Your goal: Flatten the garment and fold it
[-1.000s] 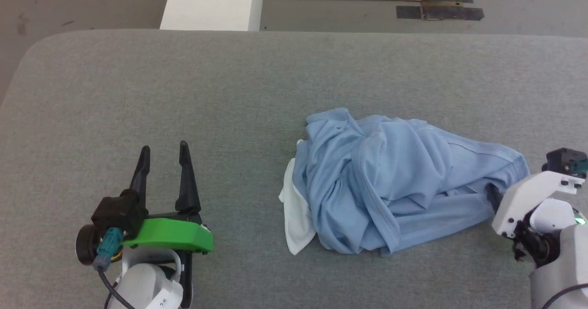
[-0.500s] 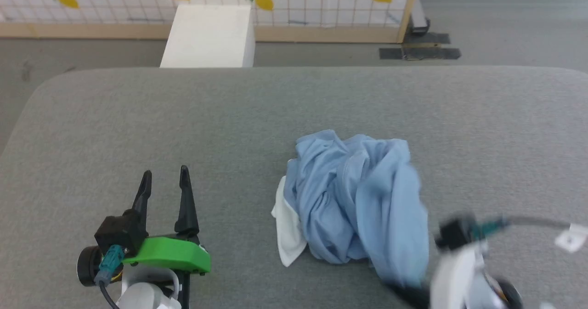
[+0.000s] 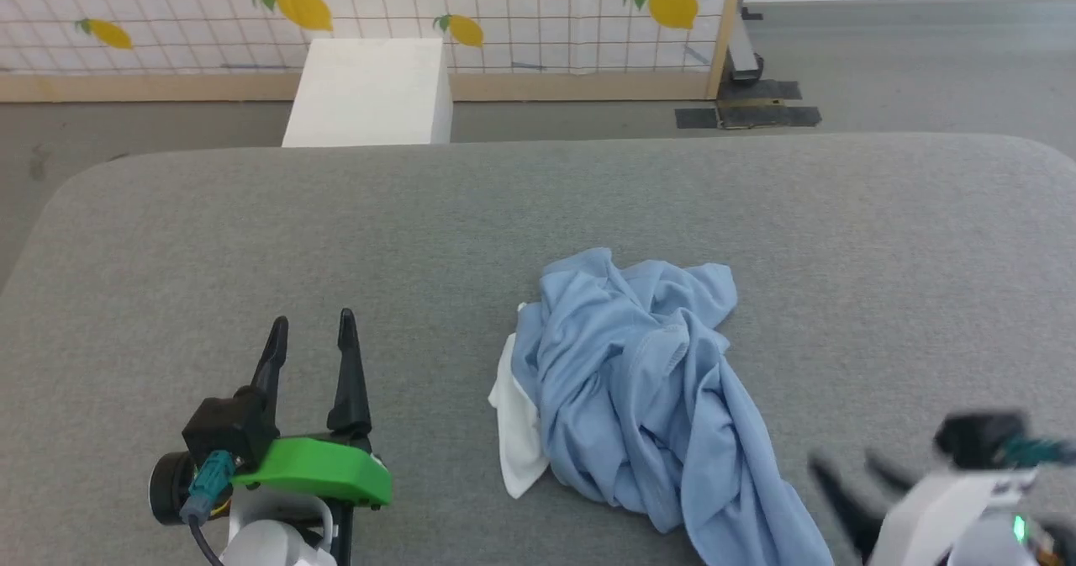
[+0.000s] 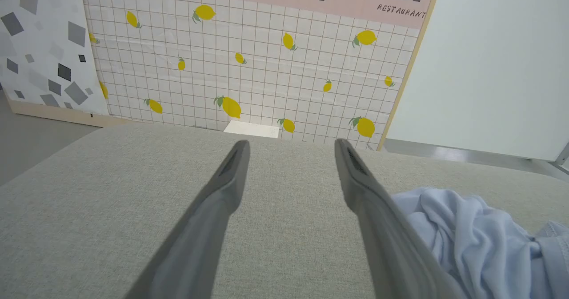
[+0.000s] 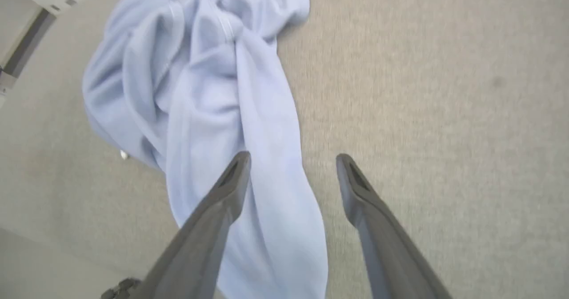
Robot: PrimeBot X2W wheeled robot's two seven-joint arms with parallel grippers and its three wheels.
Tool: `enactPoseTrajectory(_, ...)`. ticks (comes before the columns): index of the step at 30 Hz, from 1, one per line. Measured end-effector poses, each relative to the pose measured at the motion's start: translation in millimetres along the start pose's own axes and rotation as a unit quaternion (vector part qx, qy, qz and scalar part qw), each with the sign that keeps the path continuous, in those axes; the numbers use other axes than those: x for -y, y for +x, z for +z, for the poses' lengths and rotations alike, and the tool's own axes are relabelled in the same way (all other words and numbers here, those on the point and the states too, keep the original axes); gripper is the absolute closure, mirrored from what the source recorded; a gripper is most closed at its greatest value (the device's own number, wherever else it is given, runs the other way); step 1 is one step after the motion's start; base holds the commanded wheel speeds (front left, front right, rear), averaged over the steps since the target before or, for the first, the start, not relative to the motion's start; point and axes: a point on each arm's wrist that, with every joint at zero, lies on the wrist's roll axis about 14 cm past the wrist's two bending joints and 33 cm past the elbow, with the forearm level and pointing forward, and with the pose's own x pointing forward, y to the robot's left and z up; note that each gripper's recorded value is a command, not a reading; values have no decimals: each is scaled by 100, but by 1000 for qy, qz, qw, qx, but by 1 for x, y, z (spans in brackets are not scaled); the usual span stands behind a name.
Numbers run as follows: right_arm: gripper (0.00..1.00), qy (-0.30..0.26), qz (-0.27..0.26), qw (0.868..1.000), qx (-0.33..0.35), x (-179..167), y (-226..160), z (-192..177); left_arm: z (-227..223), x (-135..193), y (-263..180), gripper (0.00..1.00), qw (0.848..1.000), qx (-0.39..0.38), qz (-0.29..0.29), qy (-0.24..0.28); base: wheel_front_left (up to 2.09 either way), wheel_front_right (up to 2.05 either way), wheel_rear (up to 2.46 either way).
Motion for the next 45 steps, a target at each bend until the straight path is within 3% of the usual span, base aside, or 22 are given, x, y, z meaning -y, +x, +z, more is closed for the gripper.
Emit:
enactPoseTrajectory(3, 0, -22, 14, 991, 129, -13, 6, 60, 0, -5, -2, 0, 1000, -1, 6, 1, 0, 0, 0)
enactPoseTrajectory(6, 0, -36, 45, 982, 179, -36, 19, 87, -1, -11, -5, 0, 1000, -3, 15, 3, 0, 0, 0)
enactPoseTrajectory(11, 0, -56, 82, 983, 153, -66, 60, 90, -5, -20, -9, 0, 1000, -10, 29, 5, 0, 0, 0)
enactPoseTrajectory(18, 0, -68, 77, 993, 52, -68, 117, 70, -13, -29, -11, 0, 999, -22, 46, 2, 0, 0, 0)
enactPoseTrajectory(19, 8, -68, 78, 994, 22, -69, 124, 60, -14, -32, -12, 0, 998, -24, 51, 3, 0, 0, 0)
enactPoseTrajectory(20, 60, -67, 83, 994, -7, -72, 129, 49, -15, -34, -13, 0, 998, -26, 55, 4, 0, 0, 0)
enactPoseTrajectory(21, 100, -63, 91, 993, -30, -77, 131, 40, -16, -36, -15, 0, 998, -28, 58, 4, 0, 0, 0)
enactPoseTrajectory(26, 100, -30, 175, 983, -55, -122, 124, 33, -16, -42, -19, 0, 997, -29, 68, 5, 0, 0, 0)
enactPoseTrajectory(28, 100, -31, 221, 973, -57, -149, 111, 34, -14, -43, -20, 0, 997, -26, 69, 6, 0, 0, 0)
enactPoseTrajectory(31, 100, -49, 302, 948, -89, -192, 73, 17, -7, -42, -20, 0, 998, -16, 67, 5, 0, 0, 0)
enactPoseTrajectory(34, 100, -88, 339, 927, -138, -202, 40, -15, -3, -39, -20, 0, 998, -10, 63, 5, 0, 0, 0)
enactPoseTrajectory(36, 100, -107, 334, 922, -167, -191, 28, -35, -1, -36, -19, 0, 998, -8, 59, 4, 0, 0, 0)
enactPoseTrajectory(37, 74, -121, 320, 924, -172, -180, 24, -42, -1, -34, -18, 0, 998, -7, 56, 4, 0, 0, 0)
enactPoseTrajectory(38, 0, -132, 309, 927, -167, -173, 23, -44, -1, -32, -17, 0, 999, -6, 53, 3, 0, 0, 0)
enactPoseTrajectory(42, 0, -109, 280, 950, -84, -161, 25, -20, -1, -25, -17, 0, 999, -6, 42, 3, 0, 0, 0)
enactPoseTrajectory(45, 0, -59, 255, 964, 51, -153, 24, 33, -2, -21, -18, 0, 999, -9, 33, 2, 0, 0, 0)
